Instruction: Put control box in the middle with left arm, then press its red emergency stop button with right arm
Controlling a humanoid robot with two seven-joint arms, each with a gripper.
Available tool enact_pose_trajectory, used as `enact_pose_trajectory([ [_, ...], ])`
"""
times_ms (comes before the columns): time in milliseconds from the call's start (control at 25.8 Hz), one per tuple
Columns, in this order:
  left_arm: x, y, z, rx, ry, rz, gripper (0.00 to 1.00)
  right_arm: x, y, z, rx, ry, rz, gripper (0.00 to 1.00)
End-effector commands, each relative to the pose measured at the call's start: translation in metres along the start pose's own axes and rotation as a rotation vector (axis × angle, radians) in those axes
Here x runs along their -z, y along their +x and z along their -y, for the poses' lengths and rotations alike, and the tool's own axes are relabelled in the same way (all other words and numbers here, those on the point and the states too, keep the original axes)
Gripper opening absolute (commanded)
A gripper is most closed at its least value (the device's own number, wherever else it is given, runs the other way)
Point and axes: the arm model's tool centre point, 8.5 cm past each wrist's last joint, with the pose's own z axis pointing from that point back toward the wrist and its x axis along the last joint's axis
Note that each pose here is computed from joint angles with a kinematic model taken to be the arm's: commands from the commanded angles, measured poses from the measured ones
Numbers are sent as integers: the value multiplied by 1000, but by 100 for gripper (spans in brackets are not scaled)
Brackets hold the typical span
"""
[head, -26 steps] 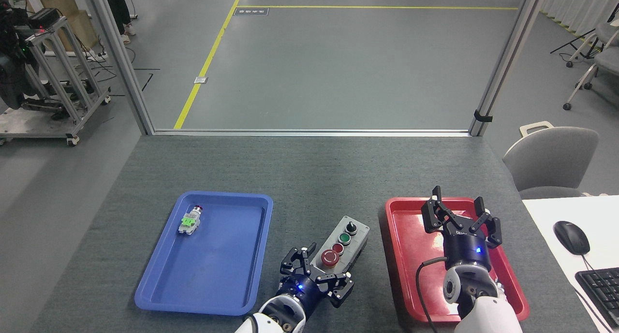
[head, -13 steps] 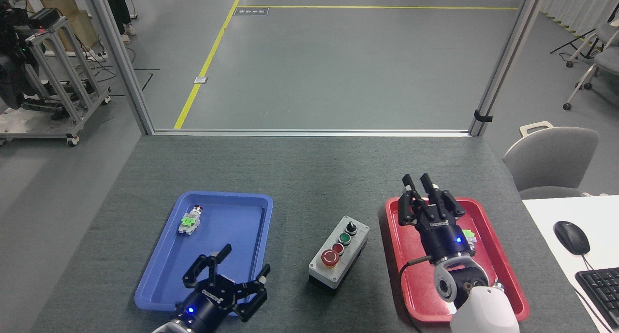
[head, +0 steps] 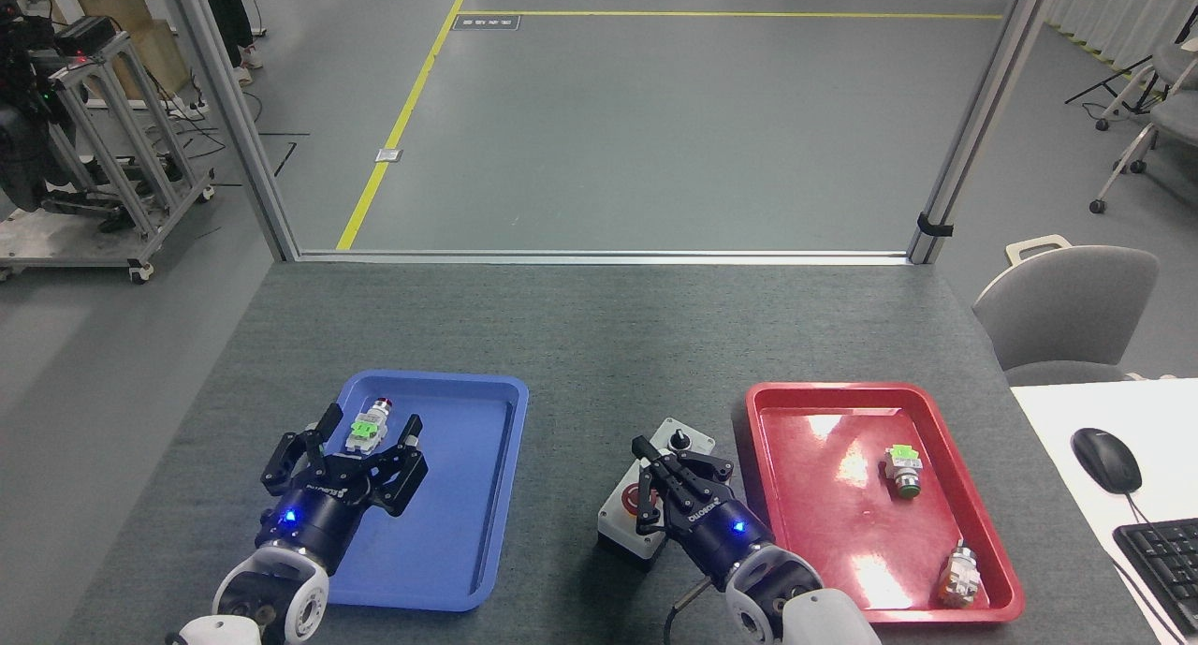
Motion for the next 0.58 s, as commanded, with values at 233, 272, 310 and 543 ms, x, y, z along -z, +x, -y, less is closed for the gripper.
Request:
enact_pose_trajectory([
  [233,1,-10,-3,-6,8,-30,99,3,11,-14,8,43,10,0],
  [272,1,-10,-3,-7,9,-28,99,3,13,-19,15,55,11,0],
  [310,1,-10,-4,-8,10,-28,99,3,15,-24,14,70,11,0],
  [543,2,-9,-5,-12,14,-14,99,-1,22,-53,-20,167,20,0],
])
